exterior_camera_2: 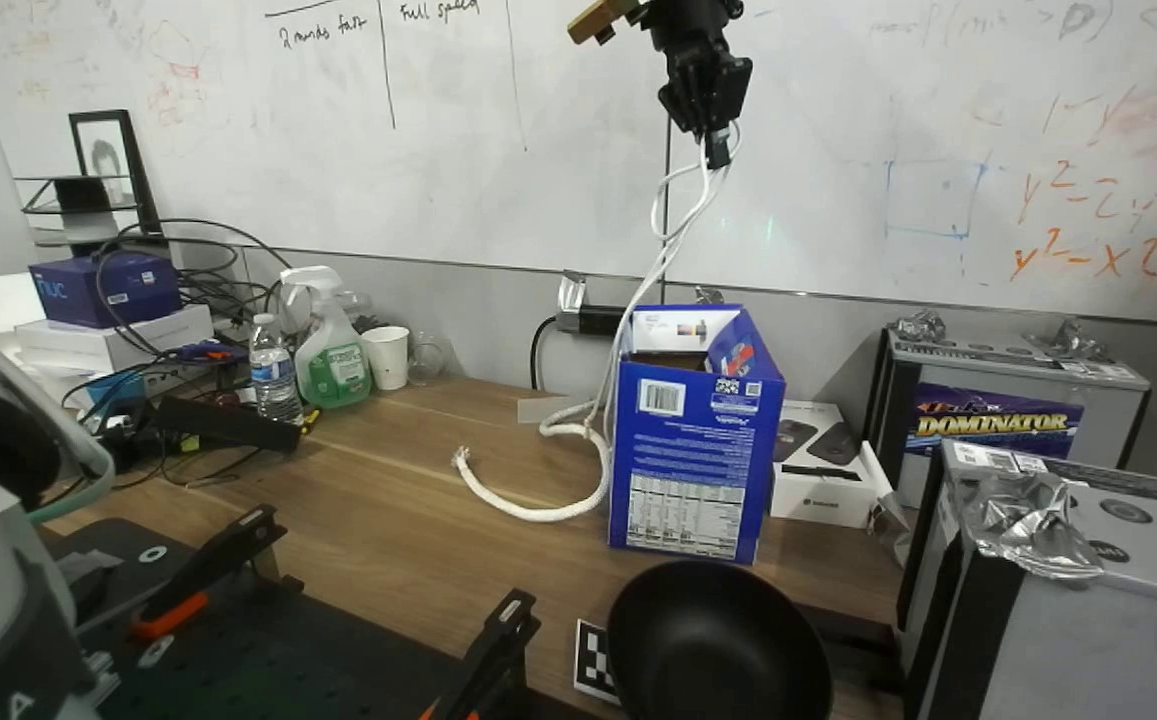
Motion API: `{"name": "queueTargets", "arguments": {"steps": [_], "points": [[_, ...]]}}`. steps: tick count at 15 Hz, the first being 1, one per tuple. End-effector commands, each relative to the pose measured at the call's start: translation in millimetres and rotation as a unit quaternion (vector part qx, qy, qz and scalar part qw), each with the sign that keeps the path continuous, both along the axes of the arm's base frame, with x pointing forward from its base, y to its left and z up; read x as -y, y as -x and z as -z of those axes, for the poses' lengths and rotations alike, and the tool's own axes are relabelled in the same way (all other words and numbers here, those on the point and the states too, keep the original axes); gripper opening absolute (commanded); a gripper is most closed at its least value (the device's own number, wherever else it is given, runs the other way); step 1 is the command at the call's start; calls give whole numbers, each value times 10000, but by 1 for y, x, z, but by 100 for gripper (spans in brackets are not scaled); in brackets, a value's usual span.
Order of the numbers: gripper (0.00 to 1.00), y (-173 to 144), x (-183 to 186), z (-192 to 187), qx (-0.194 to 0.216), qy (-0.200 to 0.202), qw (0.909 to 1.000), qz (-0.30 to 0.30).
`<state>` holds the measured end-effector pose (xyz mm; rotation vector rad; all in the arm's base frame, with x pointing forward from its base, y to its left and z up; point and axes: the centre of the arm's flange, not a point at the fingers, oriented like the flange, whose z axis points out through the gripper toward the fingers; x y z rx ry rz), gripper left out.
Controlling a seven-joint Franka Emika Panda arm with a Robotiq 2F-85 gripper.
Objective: Put the string in blue box
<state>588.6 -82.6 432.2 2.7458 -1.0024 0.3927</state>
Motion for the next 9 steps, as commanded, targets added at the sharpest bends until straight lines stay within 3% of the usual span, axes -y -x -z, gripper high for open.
{"name": "queueTargets", "arguments": {"steps": [1, 9], "points": [[6, -19, 16, 21, -189, -21, 9995, -266], [5, -36, 42, 102, -856, -322, 9947, -473]]}}
